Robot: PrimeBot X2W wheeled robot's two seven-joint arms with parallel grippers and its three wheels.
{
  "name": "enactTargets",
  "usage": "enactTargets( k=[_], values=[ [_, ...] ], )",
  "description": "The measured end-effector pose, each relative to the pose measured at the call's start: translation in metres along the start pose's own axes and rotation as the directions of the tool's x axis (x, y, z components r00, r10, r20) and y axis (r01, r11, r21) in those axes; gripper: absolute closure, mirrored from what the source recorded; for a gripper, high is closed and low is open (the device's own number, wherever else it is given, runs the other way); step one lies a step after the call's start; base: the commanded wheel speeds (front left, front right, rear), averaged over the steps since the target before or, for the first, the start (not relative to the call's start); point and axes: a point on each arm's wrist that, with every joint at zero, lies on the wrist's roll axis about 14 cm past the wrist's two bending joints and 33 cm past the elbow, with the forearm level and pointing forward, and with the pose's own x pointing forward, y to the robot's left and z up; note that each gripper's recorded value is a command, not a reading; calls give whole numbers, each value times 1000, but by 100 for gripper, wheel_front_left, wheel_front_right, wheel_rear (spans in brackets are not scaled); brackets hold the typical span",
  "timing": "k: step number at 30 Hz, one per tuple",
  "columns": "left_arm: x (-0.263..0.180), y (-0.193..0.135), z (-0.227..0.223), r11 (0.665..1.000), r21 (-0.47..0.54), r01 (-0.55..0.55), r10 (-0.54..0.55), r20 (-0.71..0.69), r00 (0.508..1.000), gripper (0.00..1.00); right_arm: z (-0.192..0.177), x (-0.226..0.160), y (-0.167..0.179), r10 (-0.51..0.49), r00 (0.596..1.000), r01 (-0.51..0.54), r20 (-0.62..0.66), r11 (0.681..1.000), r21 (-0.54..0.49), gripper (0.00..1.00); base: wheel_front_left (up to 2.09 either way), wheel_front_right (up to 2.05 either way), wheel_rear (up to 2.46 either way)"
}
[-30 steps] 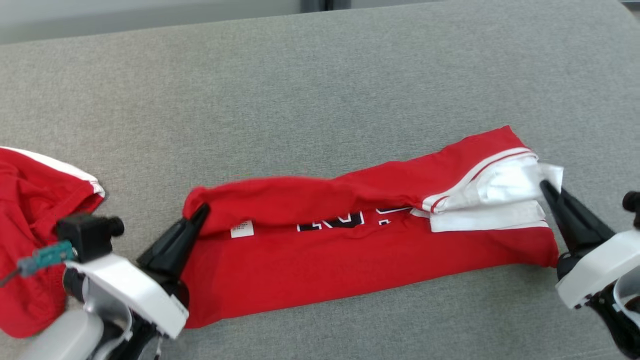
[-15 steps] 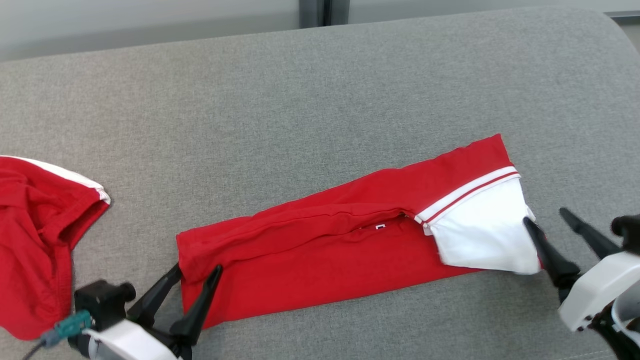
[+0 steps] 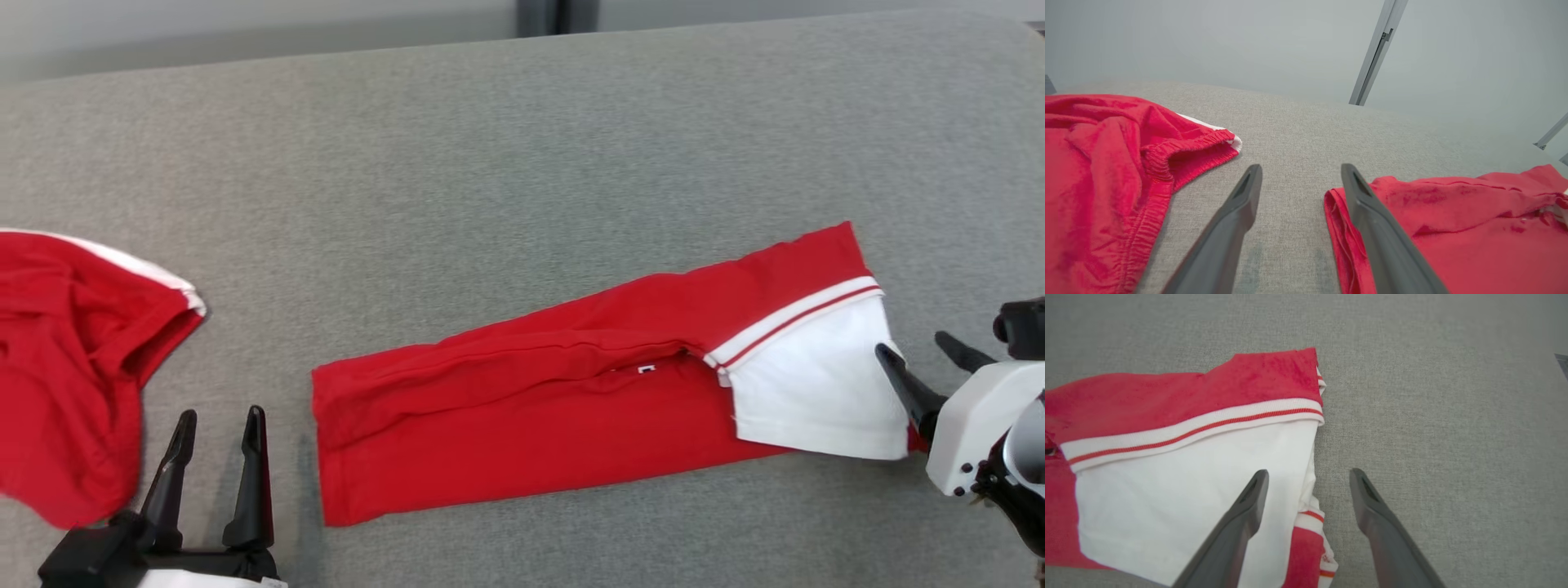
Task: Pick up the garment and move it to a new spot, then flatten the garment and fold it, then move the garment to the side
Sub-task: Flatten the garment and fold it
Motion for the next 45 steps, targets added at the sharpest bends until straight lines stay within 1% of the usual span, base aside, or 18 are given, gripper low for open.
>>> enactTargets(
  k=[3, 6, 10, 11, 12, 14, 16, 20, 23, 24, 26, 28, 31, 34, 37, 41, 43, 45],
  values=[
    [-6, 8, 5, 999, -11, -43, 43, 39, 998, 0, -18, 15, 2, -1, 997, 2, -81, 1000, 6, 0, 0, 0, 0],
    [-11, 18, 11, 997, -9, -79, 80, 70, 994, 0, -35, 29, 10, 18, 987, -13, -158, 1000, 28, 0, 0, 0, 0],
    [-17, 30, 15, 994, 3, -111, 110, 89, 990, 0, -40, 42, 30, 87, 979, -67, -185, 991, 114, 0, 0, 0, 0],
    [-18, 31, 14, 994, 10, -113, 111, 88, 990, 0, -38, 44, 34, 104, 978, -80, -179, 988, 136, 59, 0, 0, 0],
    [-19, 32, 15, 993, 6, -117, 116, 92, 989, 0, -35, 46, 36, 114, 980, -91, -164, 985, 144, 100, 0, 0, 0],
    [-21, 34, 16, 992, 9, -125, 124, 95, 988, 0, -28, 47, 36, 126, 983, -105, -131, 982, 157, 100, 0, 0, 0],
    [-22, 36, 19, 991, 11, -132, 130, 105, 986, 0, -23, 45, 28, 112, 987, -96, -111, 985, 142, 100, 0, 0, 0],
    [-26, 35, 24, 991, 3, -130, 129, 124, 984, 0, 1, 33, -16, 23, 998, -18, -57, 997, 78, 100, 0, 0, 0],
    [-29, 31, 28, 993, -23, -119, 121, 138, 983, 0, 30, 16, -51, -51, 999, 51, 11, 998, 25, 100, 0, 0, 0],
    [-31, 30, 28, 993, -30, -116, 119, 139, 983, 0, 39, 10, -58, -65, 997, 64, 38, 998, 10, 100, 0, 0, 0],
    [-34, 27, 27, 993, -44, -110, 115, 137, 984, 0, 56, -2, -62, -68, 993, 68, 94, 998, -1, 100, 0, 0, 0],
    [-39, 25, 25, 993, -47, -106, 111, 132, 985, 0, 70, -11, -53, -35, 990, 38, 136, 999, -19, 100, 0, 0, 0],
    [-43, 24, 22, 993, -58, -105, 112, 123, 986, 0, 79, -21, -15, 75, 983, -66, 165, 996, -60, 100, 0, 0, 0],
    [-45, 23, 19, 993, -63, -103, 109, 115, 987, 0, 77, -28, 44, 232, 958, -221, 170, 972, -81, 100, 0, 0, 0],
    [-44, 20, 16, 993, -66, -96, 102, 105, 989, 0, 67, -31, 106, 382, 912, -375, 149, 924, -76, 100, 0, 0, 0],
    [-41, 15, 11, 994, -70, -80, 86, 91, 992, 0, 43, -32, 182, 537, 840, -534, 85, 844, -52, 100, 0, 0, 0],
    [-39, 13, 11, 995, -72, -76, 83, 91, 992, 0, 36, -30, 210, 585, 808, -584, 73, 811, -31, 100, 0, 0, 0],
    [-39, 13, 11, 994, -72, -78, 84, 90, 992, 0, 29, -25, 230, 609, 792, -608, 53, 793, -37, 100, 0, 0, 0]
  ],
)
